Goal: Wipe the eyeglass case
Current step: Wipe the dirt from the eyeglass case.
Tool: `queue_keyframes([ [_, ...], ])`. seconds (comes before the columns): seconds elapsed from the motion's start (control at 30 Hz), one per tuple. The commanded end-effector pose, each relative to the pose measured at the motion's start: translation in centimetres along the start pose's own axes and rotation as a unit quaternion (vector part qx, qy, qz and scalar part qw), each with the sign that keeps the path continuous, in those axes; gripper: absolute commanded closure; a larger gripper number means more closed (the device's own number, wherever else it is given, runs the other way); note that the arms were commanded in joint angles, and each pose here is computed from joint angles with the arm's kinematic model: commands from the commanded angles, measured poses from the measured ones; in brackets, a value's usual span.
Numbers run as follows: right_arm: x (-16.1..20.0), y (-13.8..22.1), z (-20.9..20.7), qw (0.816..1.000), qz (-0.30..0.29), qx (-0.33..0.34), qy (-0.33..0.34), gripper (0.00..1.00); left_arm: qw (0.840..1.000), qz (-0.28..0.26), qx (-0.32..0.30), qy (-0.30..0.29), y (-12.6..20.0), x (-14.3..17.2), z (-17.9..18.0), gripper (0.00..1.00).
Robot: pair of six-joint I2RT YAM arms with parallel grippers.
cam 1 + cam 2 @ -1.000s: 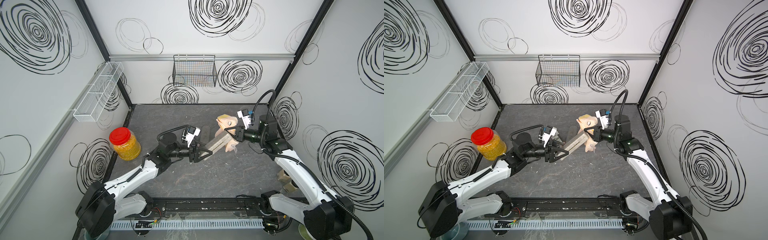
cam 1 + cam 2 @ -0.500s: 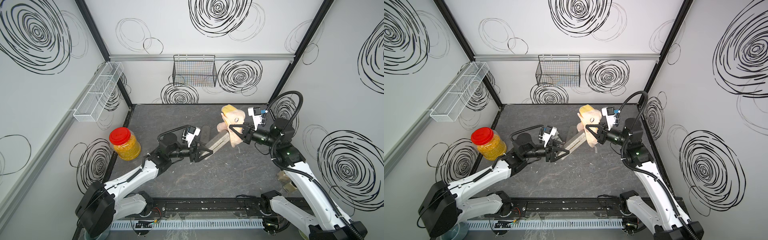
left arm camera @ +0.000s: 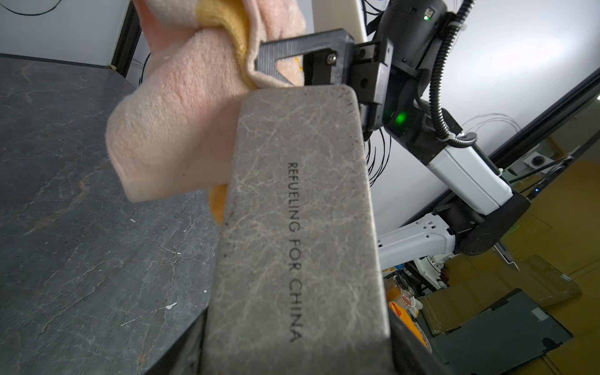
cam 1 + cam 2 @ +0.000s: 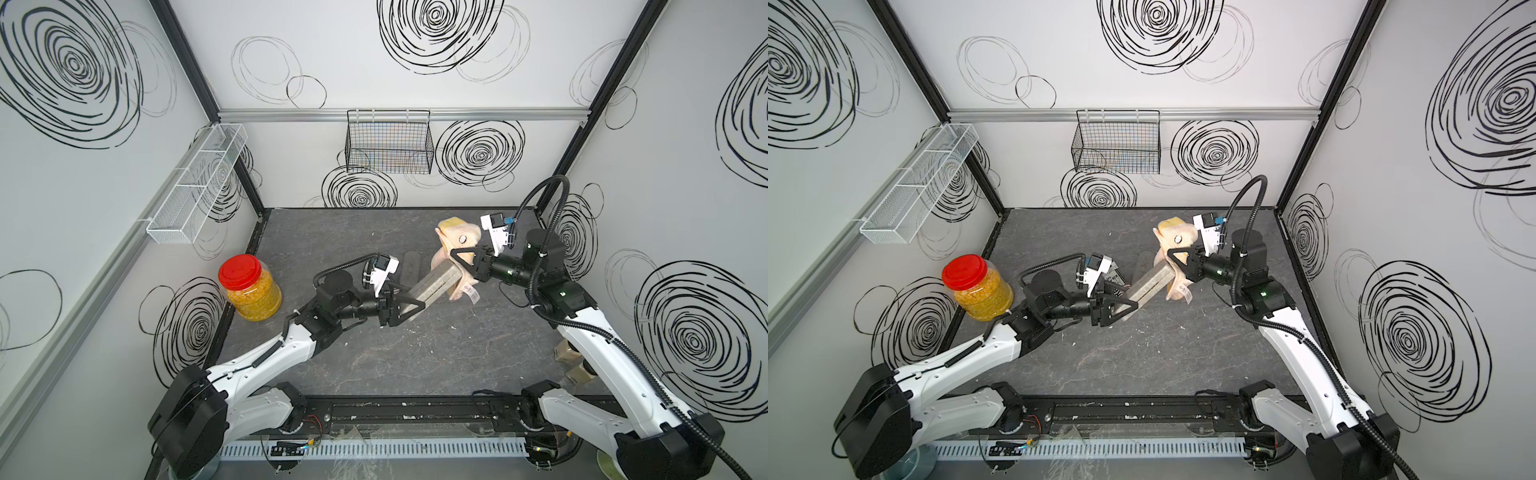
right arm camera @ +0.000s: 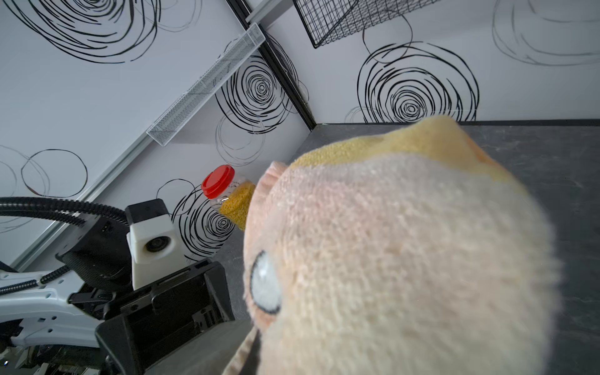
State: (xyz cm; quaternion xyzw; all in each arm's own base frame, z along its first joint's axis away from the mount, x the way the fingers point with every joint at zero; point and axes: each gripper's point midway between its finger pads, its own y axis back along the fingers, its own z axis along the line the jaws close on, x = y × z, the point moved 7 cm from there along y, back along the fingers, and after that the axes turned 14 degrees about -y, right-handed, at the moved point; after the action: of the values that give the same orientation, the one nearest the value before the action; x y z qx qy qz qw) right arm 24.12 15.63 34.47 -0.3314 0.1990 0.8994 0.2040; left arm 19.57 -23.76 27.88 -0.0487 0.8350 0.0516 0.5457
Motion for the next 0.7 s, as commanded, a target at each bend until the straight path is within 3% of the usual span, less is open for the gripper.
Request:
queue_keyframes([
  [0.0, -0.8, 1.5, 2.8, 0.998, -0.015, -0.047, 0.044, 0.91, 0.998, -0.037, 0.029, -0.045, -0.1, -1.9, -0.9, 0.44],
  [0.17, -0.8, 3.4, 4.4, 0.995, -0.041, -0.072, 0.057, 0.91, 0.998, -0.033, 0.027, -0.046, -0.2, -2.1, -0.8, 0.44],
  [0.3, -0.1, 3.8, 5.2, 0.992, -0.022, -0.115, 0.056, 0.91, 0.998, -0.034, 0.024, -0.044, -0.1, -2.3, -0.5, 0.44],
  [0.53, -0.1, 2.1, 1.2, 0.999, -0.034, -0.003, 0.012, 0.91, 0.998, -0.039, 0.021, -0.050, 0.3, -2.6, -0.9, 0.44],
  [0.67, 0.6, 0.7, -0.4, 1.000, -0.002, 0.012, -0.004, 0.90, 0.997, -0.043, 0.021, -0.052, 0.5, -2.6, -1.1, 0.44],
])
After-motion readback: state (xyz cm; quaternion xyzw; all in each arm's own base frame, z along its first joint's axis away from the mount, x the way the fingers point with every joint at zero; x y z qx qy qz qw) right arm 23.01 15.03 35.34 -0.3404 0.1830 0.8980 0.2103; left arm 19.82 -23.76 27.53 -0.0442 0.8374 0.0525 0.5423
